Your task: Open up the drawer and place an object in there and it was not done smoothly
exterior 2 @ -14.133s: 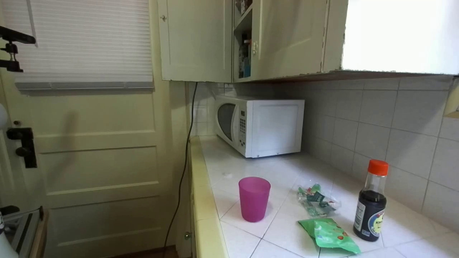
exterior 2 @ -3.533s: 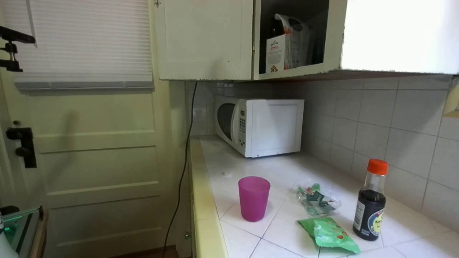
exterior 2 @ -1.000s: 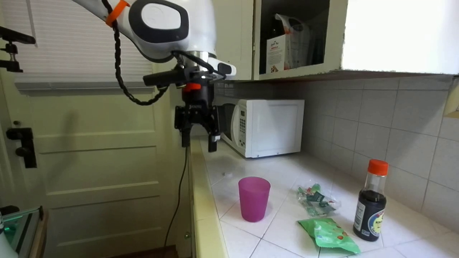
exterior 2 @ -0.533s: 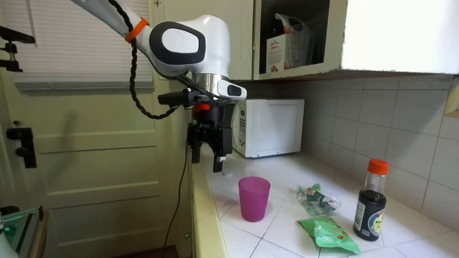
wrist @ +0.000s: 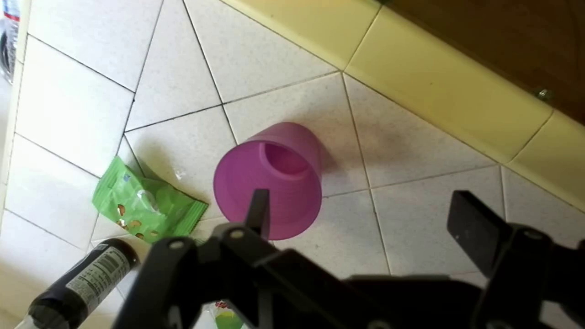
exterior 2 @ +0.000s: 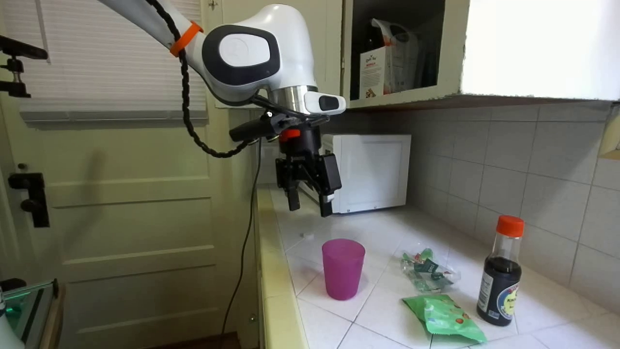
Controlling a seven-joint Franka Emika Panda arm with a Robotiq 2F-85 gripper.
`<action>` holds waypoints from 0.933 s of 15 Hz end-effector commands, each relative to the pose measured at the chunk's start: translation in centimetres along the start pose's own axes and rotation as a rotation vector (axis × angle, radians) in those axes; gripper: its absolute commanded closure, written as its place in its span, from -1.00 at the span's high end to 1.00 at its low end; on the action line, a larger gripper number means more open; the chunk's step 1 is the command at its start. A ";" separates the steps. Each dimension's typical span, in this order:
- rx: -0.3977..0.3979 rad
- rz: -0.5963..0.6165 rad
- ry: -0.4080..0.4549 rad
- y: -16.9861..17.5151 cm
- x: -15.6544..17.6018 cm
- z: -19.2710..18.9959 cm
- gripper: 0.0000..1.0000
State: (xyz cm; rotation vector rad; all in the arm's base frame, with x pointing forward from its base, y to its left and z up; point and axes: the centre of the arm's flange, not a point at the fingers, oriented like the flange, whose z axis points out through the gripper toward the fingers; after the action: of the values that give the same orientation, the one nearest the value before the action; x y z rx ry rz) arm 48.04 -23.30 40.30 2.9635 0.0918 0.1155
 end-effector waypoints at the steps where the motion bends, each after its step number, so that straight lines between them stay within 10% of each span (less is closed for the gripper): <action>1: -0.008 0.009 0.034 -0.1 0.3 0.4 1.00; 14: 0.028 0.018 0.029 0.4 1.3 5.1 1.00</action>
State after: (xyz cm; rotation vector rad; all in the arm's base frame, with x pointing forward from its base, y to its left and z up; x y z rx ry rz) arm 49.40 -23.66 36.82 2.9656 0.1100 0.1638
